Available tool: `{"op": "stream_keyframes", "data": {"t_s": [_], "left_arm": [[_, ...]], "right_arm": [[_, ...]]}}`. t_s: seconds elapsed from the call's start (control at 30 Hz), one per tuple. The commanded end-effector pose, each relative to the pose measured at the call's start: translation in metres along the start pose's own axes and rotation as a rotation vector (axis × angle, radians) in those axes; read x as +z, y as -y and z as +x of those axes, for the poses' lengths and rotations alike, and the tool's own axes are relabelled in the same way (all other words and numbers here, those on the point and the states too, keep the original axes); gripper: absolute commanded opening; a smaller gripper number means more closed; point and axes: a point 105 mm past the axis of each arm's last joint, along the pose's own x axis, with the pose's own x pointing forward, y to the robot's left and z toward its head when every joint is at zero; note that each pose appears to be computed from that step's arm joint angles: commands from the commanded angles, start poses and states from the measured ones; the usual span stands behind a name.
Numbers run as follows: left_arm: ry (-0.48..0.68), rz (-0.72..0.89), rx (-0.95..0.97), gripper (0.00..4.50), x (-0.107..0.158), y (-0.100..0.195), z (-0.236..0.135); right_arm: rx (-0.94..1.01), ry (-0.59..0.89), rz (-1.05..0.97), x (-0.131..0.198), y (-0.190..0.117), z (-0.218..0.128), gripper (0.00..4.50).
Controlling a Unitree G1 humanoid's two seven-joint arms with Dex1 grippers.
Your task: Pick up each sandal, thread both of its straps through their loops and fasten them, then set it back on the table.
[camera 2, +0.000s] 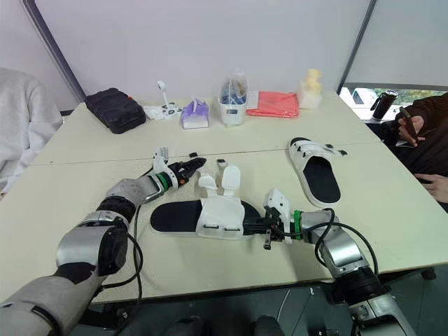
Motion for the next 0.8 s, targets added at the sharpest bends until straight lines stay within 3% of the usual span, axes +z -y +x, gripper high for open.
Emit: {"op": "stream_keyframes", "data": {"t_s": [0.03,0.13,0.17,0.6,0.7,0.8], "left_arm": [[0.053,0.021,0.052,1.75,0.009,-0.006,-0.001],[0.055,0.026,0.04,0.21,0.01,-0.003,0.001],[0.055,0.026,0.036,0.05,0.01,-0.002,0.001],[0.078,-0.016,-0.079,0.05,0.031,0.013,-0.006],[0.048,0.016,-0.093,0.81,0.029,0.008,-0.012],[-0.028,-0.032,-0.14,2.19,0.019,0.006,-0.019]], "right_arm": [[0.025,-0.004,0.004,-0.002,-0.008,0.006,0.0],[0.012,-0.005,0.006,-0.003,-0.007,0.005,0.0],[0.01,-0.006,0.006,-0.003,-0.007,0.005,0.0],[-0.005,-0.018,0.011,-0.009,-0.006,0.005,0.0],[-0.006,-0.027,0.002,-0.011,-0.005,0.005,0.0],[-0.005,-0.03,0.0,-0.013,-0.005,0.006,0.0]]}}
